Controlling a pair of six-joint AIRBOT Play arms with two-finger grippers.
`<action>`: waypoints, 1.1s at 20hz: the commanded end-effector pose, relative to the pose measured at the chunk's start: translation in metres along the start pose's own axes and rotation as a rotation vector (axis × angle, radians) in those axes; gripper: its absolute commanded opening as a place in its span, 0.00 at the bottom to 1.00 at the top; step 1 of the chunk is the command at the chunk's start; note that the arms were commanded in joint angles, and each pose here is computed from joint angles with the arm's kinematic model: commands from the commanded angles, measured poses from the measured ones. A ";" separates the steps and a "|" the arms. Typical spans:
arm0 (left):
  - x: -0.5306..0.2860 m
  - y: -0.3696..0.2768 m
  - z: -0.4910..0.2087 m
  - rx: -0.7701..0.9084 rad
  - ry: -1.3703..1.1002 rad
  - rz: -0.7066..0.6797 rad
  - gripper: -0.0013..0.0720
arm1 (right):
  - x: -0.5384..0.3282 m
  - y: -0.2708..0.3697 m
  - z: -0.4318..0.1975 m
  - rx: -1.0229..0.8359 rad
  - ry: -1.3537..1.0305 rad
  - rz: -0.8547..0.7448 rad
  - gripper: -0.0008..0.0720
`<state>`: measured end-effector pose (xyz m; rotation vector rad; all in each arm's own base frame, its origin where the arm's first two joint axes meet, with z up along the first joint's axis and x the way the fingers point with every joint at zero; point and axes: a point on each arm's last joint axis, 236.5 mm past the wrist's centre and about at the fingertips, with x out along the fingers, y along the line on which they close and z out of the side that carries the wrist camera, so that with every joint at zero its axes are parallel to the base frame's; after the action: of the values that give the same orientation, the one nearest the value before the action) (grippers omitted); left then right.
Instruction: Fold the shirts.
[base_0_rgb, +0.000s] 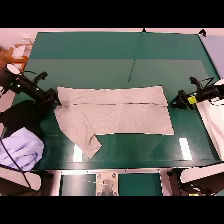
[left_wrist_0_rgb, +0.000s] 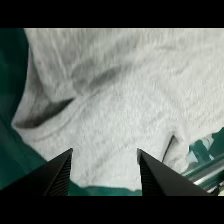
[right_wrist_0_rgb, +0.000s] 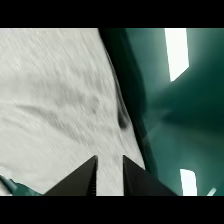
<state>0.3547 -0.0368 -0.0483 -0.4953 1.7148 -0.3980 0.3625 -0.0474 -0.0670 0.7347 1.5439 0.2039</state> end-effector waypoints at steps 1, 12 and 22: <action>-0.002 -0.003 -0.048 -0.080 0.066 0.026 0.67 | -0.030 -0.026 -0.037 0.083 -0.031 -0.174 0.16; 0.093 -0.015 -0.151 -0.312 -0.349 -0.134 0.67 | 0.025 -0.037 -0.144 0.469 -0.360 -0.013 0.51; 0.119 -0.051 -0.115 -0.293 -0.564 -0.231 0.06 | 0.065 -0.018 -0.118 0.584 -0.499 0.176 0.33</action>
<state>0.2184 -0.1374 -0.1032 -0.8867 1.2330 -0.1479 0.2348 0.0088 -0.1142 1.2290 1.1280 -0.2831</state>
